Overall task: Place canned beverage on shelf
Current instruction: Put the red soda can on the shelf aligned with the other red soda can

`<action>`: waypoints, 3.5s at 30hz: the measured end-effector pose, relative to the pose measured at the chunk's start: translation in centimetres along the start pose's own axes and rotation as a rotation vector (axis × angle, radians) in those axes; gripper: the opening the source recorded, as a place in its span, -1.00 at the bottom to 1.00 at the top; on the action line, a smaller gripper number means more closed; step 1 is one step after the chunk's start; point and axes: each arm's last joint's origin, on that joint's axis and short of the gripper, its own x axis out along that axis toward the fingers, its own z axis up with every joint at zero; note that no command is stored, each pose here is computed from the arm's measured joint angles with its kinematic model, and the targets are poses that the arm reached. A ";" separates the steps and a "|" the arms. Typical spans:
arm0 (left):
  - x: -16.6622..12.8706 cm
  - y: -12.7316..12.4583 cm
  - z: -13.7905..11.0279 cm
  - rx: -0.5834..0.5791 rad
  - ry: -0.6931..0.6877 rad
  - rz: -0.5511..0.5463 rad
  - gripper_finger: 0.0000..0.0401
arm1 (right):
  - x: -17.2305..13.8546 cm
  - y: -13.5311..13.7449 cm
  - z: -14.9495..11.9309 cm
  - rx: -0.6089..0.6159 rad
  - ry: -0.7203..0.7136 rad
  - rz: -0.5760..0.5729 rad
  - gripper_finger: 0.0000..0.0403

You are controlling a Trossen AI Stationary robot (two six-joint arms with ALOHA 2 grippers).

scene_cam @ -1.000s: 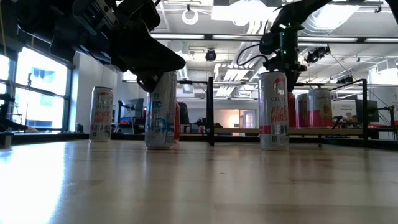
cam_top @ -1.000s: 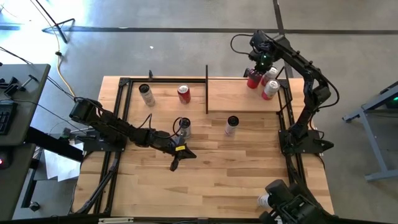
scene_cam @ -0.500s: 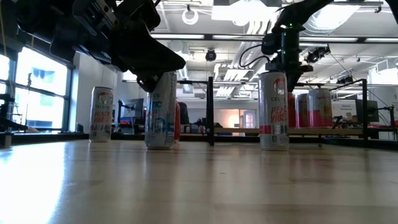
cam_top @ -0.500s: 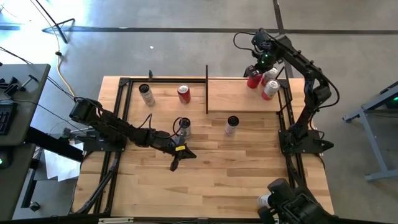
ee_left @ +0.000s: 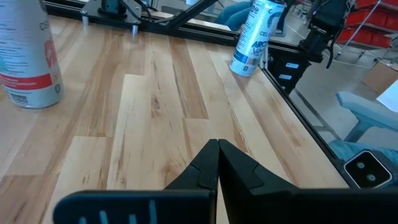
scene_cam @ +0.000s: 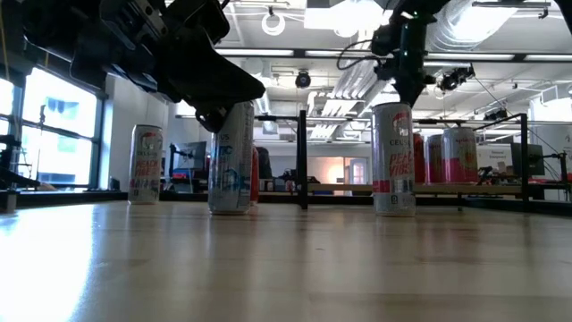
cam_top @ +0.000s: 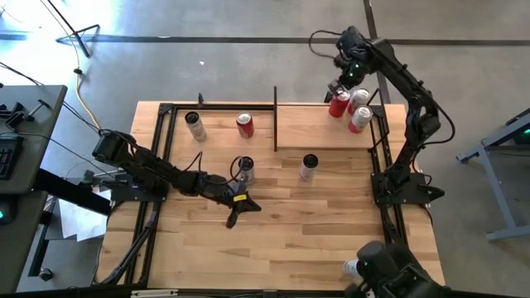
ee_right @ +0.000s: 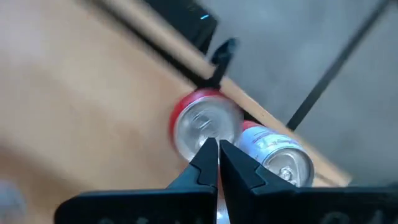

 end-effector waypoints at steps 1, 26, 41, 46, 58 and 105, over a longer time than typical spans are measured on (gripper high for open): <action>0.0 -0.1 0.0 0.001 0.002 -0.002 -1.00 | -0.2 0.6 -0.1 -0.098 0.015 0.008 -1.00; -12.7 3.7 14.3 0.044 0.187 0.383 -1.00 | -5.5 9.8 -10.0 -0.474 -0.636 0.207 -1.00; -11.5 16.1 20.7 -0.309 0.537 0.682 -0.69 | -4.4 12.7 -16.6 -0.469 -0.886 0.225 -1.00; -9.5 19.5 20.8 -0.486 0.605 0.742 -0.24 | -4.0 13.3 -17.2 -0.497 -0.877 0.210 -1.00; -7.8 25.2 18.6 -0.702 0.825 0.870 0.59 | -4.2 13.8 -17.5 -0.532 -0.881 0.222 -1.00; -8.0 28.2 16.2 -0.826 0.729 0.901 0.60 | -4.2 13.8 -17.5 -0.525 -0.880 0.226 -1.00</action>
